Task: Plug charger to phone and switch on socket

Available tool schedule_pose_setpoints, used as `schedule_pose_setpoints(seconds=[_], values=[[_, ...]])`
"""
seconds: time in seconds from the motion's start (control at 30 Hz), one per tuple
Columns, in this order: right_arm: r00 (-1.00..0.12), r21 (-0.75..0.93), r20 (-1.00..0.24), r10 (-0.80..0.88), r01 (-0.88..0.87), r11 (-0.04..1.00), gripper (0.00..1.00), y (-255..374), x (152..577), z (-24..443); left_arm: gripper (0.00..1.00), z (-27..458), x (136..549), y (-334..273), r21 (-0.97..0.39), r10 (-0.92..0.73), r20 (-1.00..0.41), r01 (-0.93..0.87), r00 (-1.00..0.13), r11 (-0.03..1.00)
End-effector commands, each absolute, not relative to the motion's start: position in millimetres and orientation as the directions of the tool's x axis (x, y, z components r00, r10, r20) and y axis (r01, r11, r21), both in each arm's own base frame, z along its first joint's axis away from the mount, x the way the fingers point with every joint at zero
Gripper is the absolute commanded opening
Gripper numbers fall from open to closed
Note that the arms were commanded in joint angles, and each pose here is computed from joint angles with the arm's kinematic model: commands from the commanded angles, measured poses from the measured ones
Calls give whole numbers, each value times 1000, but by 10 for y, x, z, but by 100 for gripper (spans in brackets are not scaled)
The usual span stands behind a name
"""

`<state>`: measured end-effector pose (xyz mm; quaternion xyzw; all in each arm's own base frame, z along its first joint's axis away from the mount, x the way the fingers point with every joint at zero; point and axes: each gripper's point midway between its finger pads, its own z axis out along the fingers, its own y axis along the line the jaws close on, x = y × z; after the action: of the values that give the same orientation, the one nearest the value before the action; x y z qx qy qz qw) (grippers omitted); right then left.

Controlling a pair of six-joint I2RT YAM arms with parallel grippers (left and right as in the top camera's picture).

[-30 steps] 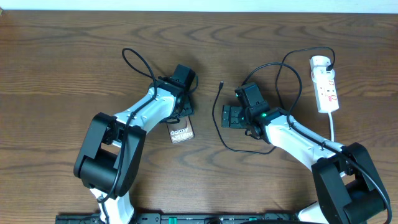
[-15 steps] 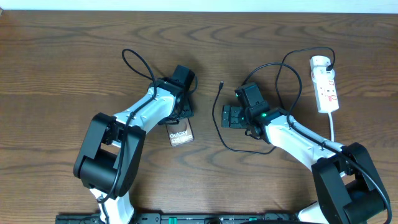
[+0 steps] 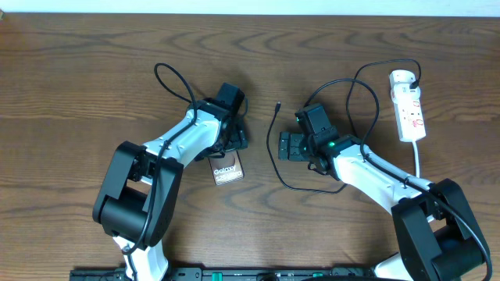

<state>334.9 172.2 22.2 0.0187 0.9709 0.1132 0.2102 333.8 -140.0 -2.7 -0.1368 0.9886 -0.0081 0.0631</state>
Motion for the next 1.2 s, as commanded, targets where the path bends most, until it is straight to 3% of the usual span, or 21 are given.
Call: schedule_pose_setpoints(seconds=[0.0, 0.27, 0.53, 0.77, 0.97, 1.03, 1.1, 1.17], values=[[-904, 212, -419, 81, -10, 977, 95, 1684, 3408, 244, 93, -162, 3156, -1385, -8, -267, -37, -267, -963, 964], [-904, 212, -419, 81, -10, 977, 94, 1684, 3409, 245, 93, -161, 3145, -1457, -45, -267, -17, -266, -964, 963], [-904, 212, -419, 81, -10, 977, 94, 1684, 3408, 244, 66, -160, 3170, -1471, -53, -266, -25, -265, -964, 963], [-904, 212, -419, 81, -11, 977, 95, 1684, 3408, 244, 60, -160, 3172, -1470, -53, -267, -26, -265, -963, 963], [-904, 212, -419, 81, -10, 977, 95, 1684, 3408, 244, 49, -157, 3173, -1470, -53, -267, -26, -265, -963, 963], [-904, 212, -419, 81, -10, 977, 95, 1684, 3408, 244, 43, -155, 3174, -1472, -54, -267, -26, -265, -963, 963], [-904, 212, -419, 81, -10, 977, 95, 1684, 3408, 244, 31, -155, 3174, -1471, -54, -267, -26, -265, -963, 963], [-905, 212, -419, 81, -11, 977, 95, 1683, 3407, 244, 29, -155, 3173, -1472, -54, -267, -26, -265, -963, 963]])
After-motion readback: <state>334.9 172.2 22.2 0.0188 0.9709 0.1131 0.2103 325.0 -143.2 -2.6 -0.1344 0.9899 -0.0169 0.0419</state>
